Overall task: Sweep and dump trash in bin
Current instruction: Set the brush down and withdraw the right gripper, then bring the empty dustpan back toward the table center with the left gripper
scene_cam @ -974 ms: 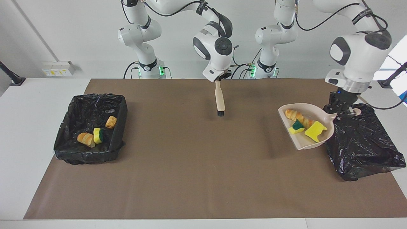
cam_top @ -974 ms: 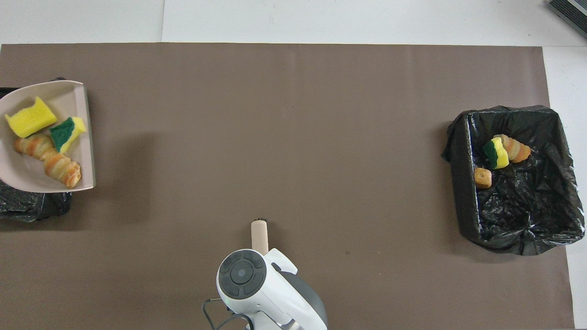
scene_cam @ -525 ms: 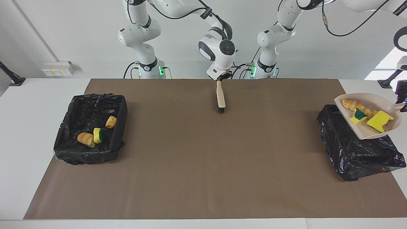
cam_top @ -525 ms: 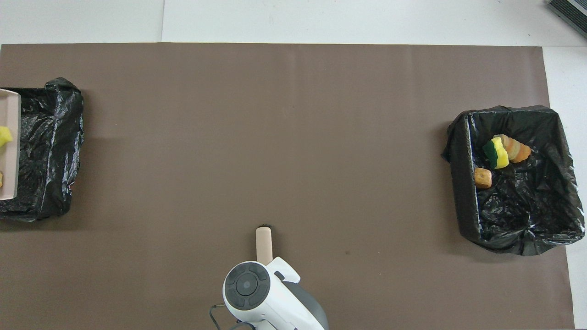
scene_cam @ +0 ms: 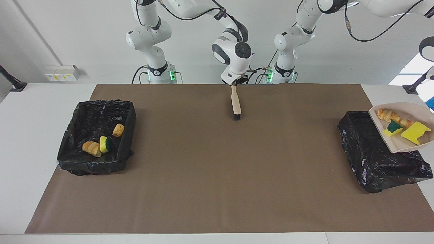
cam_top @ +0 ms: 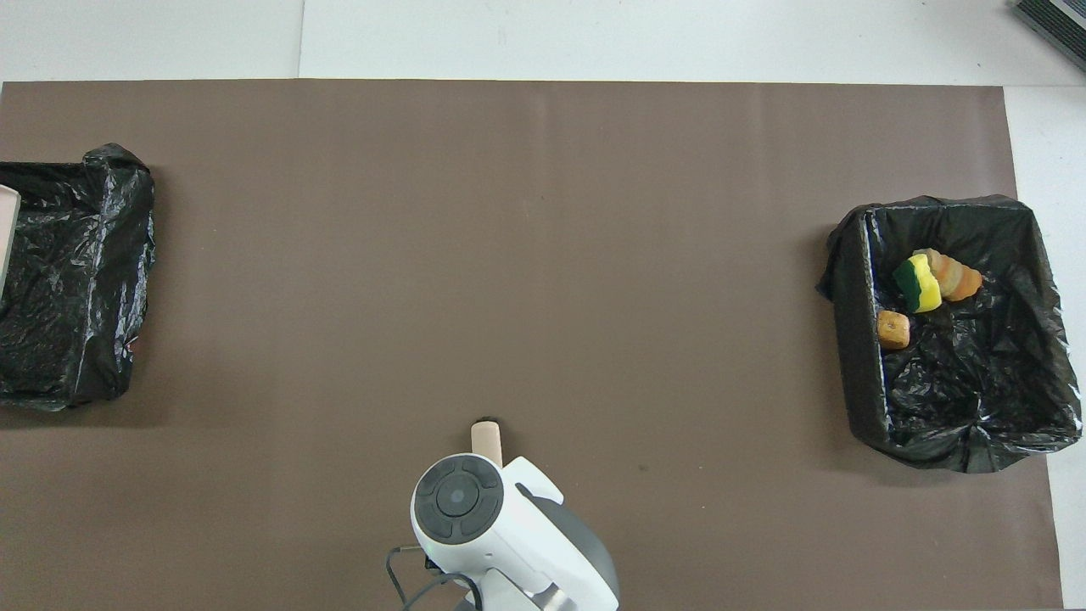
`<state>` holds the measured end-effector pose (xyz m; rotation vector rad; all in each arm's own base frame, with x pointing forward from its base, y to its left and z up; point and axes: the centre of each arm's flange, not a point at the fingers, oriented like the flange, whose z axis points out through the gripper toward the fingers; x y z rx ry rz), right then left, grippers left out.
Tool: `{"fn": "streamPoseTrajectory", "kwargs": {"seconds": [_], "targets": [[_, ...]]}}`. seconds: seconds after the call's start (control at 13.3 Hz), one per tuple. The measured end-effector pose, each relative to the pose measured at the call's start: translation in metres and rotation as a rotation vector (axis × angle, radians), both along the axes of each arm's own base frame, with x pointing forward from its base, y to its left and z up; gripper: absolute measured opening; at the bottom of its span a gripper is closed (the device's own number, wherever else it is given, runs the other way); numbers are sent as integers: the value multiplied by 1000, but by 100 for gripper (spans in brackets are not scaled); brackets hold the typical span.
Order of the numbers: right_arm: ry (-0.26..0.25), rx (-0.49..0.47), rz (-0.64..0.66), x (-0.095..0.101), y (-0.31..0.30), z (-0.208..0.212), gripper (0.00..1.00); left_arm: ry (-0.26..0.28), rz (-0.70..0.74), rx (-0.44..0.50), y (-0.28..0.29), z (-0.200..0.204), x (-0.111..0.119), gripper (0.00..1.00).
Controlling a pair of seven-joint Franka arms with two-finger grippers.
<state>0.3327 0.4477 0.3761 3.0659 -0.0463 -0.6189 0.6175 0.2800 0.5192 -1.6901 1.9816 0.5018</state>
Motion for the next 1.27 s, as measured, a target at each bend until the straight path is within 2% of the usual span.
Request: {"fn": "streamPoseTrajectory", "kwargs": {"seconds": [0.07, 0.22, 0.45, 0.75, 1.05, 1.12, 1.27], "targets": [[-12, 12, -24, 18, -8, 18, 100, 1, 10, 50, -4, -8, 1, 33], [-39, 45, -36, 52, -32, 57, 100, -19, 28, 112, -14, -17, 3, 33], [-103, 88, 42, 104, -86, 109, 100, -29, 14, 211, -27, -11, 5, 33], [-177, 94, 82, 154, -151, 146, 100, -44, 2, 308, -25, 16, -3, 33], [-229, 137, 115, 189, -227, 168, 100, -75, 26, 330, -30, 51, -16, 33], [-238, 140, 117, 193, -238, 171, 100, -76, 29, 318, -36, 53, -16, 33], [-250, 118, 120, 196, -251, 172, 100, -86, 25, 234, -68, 48, -6, 33]]}}
